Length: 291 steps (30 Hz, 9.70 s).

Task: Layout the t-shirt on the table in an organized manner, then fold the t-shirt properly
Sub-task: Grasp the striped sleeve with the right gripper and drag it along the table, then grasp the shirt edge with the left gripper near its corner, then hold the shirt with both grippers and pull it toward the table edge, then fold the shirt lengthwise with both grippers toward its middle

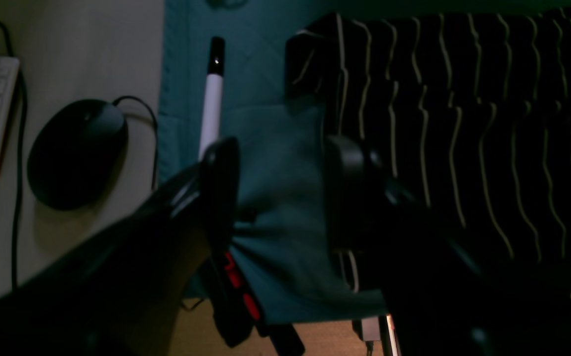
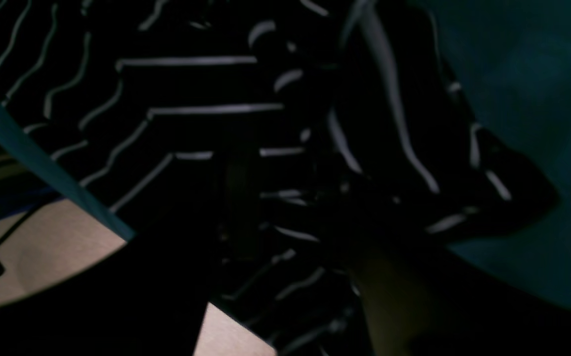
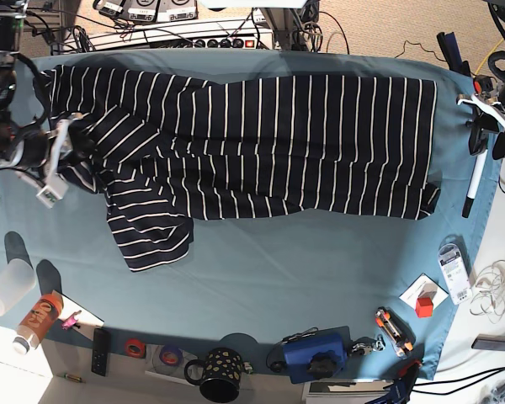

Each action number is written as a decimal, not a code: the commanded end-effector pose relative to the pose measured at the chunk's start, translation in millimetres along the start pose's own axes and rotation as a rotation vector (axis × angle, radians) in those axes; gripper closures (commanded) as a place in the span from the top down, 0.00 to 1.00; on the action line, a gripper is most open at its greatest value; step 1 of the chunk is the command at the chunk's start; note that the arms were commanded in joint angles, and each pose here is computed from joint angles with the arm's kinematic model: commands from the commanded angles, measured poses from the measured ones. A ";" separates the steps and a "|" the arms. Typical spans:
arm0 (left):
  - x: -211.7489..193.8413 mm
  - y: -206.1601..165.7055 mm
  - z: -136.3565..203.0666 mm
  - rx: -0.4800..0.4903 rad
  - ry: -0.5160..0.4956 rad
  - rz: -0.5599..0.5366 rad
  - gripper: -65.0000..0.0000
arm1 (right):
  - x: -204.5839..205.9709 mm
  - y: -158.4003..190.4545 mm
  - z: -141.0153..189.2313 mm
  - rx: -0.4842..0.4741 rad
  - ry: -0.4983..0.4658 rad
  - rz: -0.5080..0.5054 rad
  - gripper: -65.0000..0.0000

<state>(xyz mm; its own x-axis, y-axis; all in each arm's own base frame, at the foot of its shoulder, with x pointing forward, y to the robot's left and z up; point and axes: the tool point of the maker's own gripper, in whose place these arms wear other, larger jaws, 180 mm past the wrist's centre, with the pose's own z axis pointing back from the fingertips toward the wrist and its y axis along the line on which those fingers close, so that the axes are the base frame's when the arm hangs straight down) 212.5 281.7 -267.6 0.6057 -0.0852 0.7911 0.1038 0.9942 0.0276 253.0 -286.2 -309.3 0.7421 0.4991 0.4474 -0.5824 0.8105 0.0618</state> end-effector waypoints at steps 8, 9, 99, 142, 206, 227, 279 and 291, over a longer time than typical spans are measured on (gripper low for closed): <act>12.1 0.6 3.3 0.000 -0.040 -0.022 0.43 | 83.6 -95.8 83.8 -0.414 -0.415 -0.012 0.30; 12.1 0.6 3.3 0.000 -0.040 -0.023 0.43 | 82.7 -106.5 80.1 -0.438 -0.402 -0.028 0.30; -59.7 -84.5 -57.1 -0.586 0.230 0.080 0.11 | 107.8 -83.0 -129.3 0.012 -0.163 -0.422 0.30; -19.6 -43.3 -126.4 -0.273 0.312 -0.035 0.17 | 107.8 -83.0 -129.2 0.013 -0.165 -0.423 0.30; 179.3 -50.9 -227.9 -0.177 -0.192 -0.183 0.00 | 205.5 -186.0 -53.4 -0.486 -0.628 -0.433 0.00; 191.5 -34.5 -238.0 -0.161 -0.176 -0.143 0.00 | 197.2 -192.5 -3.5 -0.299 -0.741 -0.598 0.00; 52.9 -71.6 -134.0 -0.662 0.216 0.026 0.00 | 36.2 -60.9 62.6 -0.179 -0.550 -0.394 0.00; 85.5 -31.9 -128.2 -0.567 0.055 0.119 0.00 | 22.7 -70.5 82.1 -0.230 -0.572 -0.410 0.00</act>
<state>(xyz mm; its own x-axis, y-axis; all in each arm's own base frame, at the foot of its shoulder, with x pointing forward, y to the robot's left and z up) 352.3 227.6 -299.1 0.7217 -0.0011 0.6923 0.4135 0.8026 -0.4298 277.0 -351.5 -252.1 0.6099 -0.0738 0.7891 -0.1486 0.9674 0.2053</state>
